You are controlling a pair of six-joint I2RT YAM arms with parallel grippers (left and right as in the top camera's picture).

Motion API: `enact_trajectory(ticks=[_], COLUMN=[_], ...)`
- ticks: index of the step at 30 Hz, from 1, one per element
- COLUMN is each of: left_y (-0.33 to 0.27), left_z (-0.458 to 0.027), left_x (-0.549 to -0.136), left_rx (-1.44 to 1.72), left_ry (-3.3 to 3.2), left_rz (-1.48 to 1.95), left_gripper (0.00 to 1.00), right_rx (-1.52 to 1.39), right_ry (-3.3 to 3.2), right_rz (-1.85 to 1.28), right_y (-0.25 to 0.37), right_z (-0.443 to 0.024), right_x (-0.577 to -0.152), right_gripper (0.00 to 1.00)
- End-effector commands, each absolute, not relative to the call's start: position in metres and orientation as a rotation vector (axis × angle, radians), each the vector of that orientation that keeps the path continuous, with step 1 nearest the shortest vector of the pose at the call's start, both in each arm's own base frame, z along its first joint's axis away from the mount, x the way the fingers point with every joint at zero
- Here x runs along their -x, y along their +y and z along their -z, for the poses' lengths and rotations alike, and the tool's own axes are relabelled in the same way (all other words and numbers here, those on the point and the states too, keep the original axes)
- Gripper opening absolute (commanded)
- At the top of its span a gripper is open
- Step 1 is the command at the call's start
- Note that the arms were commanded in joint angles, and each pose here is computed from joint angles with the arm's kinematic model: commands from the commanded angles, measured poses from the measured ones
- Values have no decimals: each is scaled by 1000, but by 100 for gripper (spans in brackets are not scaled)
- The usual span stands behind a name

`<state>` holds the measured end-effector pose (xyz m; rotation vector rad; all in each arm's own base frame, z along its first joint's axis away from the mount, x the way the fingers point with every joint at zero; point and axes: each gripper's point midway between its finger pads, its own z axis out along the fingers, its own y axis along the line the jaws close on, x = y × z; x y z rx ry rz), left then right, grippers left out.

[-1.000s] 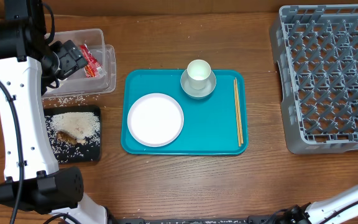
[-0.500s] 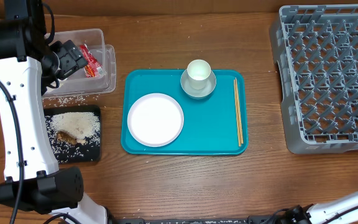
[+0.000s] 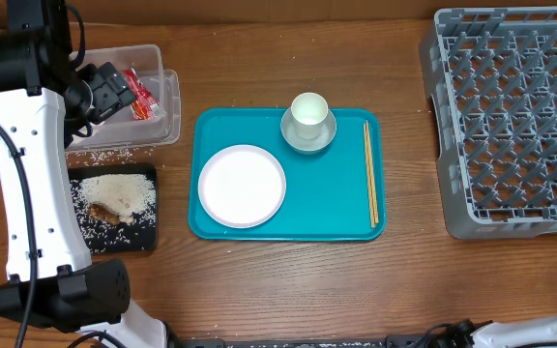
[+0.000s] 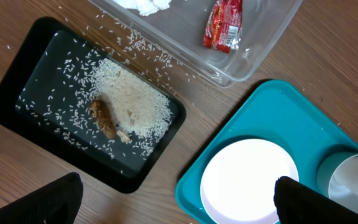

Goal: Sort waste into correct bins and load items into the dishwasher
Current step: 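Lift the white bowl and place it into the grey dish rack, then reach the right gripper back to the white cup on the saucer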

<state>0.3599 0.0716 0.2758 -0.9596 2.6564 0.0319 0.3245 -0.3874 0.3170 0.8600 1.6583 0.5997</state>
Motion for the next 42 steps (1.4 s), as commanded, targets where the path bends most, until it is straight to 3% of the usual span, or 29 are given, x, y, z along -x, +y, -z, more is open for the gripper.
enact_trajectory(ticks=[1, 3, 5, 6, 8, 9, 14, 22, 31, 37, 42], left_y=[72, 72, 72, 72, 72, 72, 72, 73, 72, 72, 72], left_z=[-275, -275, -275, -275, -275, -275, -275, -275, -275, -275, -275], left_x=[-362, -362, -362, -362, -362, -362, -362, -362, -362, -362, -362], left_rx=[971, 971, 971, 971, 971, 971, 971, 971, 971, 971, 971], left_ry=[2653, 2653, 2653, 2653, 2653, 2653, 2653, 2653, 2653, 2653, 2653], left_rz=[-42, -42, -42, -42, -42, -42, -42, -42, -42, -42, -42], left_gripper=[100, 100, 100, 100, 100, 100, 100, 100, 100, 100, 100], right_rx=[-872, -859, -852, -862, -861, -815, -714, -493, 211, 55, 117], right_ry=[1647, 1654, 1665, 1678, 1708, 1738, 1848, 2302, 2419, 2514, 2580], right_rz=[-570, -579, -600, -621, -659, -684, -829, -842, -816, -372, -238], right_y=[-380, -375, -369, -363, -350, -335, -262, -75, 165, 205, 242], right_z=[-335, -336, -334, -330, -324, -323, -315, -252, -244, -189, -130], right_x=[-324, -329, -335, -338, -346, -358, -409, -462, -461, -471, -468], right_gripper=[33, 37, 48, 55, 82, 88, 86, 100, 100, 72, 72])
